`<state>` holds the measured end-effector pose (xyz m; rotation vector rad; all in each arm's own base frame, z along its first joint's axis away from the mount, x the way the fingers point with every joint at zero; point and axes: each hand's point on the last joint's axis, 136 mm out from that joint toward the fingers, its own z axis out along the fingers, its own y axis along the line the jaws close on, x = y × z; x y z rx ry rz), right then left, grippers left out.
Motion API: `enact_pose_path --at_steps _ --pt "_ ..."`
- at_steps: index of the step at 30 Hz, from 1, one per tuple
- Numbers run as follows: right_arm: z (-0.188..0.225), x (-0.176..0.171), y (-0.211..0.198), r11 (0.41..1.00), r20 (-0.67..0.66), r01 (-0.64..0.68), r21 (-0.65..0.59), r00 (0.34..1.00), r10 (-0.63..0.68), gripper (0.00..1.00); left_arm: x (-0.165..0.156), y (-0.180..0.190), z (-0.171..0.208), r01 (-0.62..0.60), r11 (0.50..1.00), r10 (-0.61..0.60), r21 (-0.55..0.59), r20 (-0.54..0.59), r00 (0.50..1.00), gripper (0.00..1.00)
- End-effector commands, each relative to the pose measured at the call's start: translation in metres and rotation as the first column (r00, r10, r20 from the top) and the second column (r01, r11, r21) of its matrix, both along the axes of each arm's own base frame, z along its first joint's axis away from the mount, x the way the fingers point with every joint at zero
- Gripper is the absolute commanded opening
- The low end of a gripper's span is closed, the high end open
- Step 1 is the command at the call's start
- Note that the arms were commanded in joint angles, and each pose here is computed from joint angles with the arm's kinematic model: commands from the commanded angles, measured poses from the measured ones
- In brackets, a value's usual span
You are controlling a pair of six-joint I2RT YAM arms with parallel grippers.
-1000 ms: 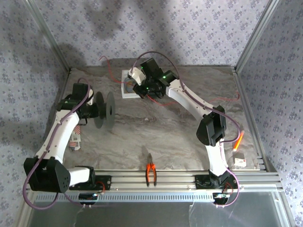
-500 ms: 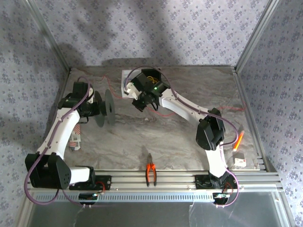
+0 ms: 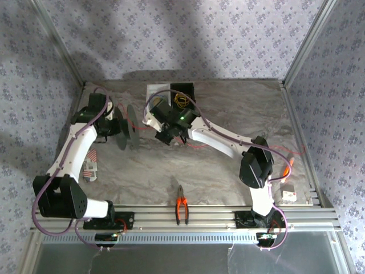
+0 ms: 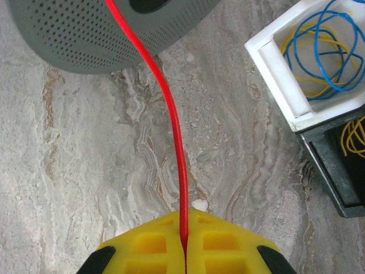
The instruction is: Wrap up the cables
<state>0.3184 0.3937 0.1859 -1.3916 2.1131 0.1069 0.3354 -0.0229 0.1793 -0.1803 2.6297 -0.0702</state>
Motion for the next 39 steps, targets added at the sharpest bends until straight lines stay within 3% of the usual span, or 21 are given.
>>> enact_pose_path --at_steps 1,6,14,22,27,39 --pt "0.003 -0.005 -0.005 0.999 0.019 -0.014 -0.029 1.000 0.015 0.00 0.012 -0.002 0.023 -0.009 1.000 0.010 -0.024 0.055 0.998 0.00" --pt "-0.005 -0.012 0.001 0.999 -0.009 -0.041 -0.031 0.999 0.041 0.00 0.015 -0.001 0.026 -0.008 1.000 0.009 -0.018 0.054 0.998 0.00" --pt "-0.014 -0.015 0.006 0.997 -0.035 -0.064 -0.042 0.997 0.062 0.00 0.013 -0.001 0.031 -0.003 1.000 0.004 -0.015 0.055 0.998 0.14" --pt "-0.020 -0.018 0.009 0.995 -0.047 -0.073 -0.064 0.996 0.071 0.00 0.013 -0.003 0.029 -0.001 1.000 0.002 -0.025 0.048 0.999 0.16" --pt "-0.018 -0.022 0.014 0.994 -0.048 -0.083 -0.069 0.996 0.080 0.00 0.011 0.002 0.040 0.002 1.000 -0.001 -0.012 0.061 0.998 0.34" --pt "-0.026 -0.022 0.020 0.992 -0.065 -0.087 -0.087 0.995 0.082 0.00 0.010 0.016 0.077 -0.006 0.999 0.014 -0.046 0.161 0.987 0.34"
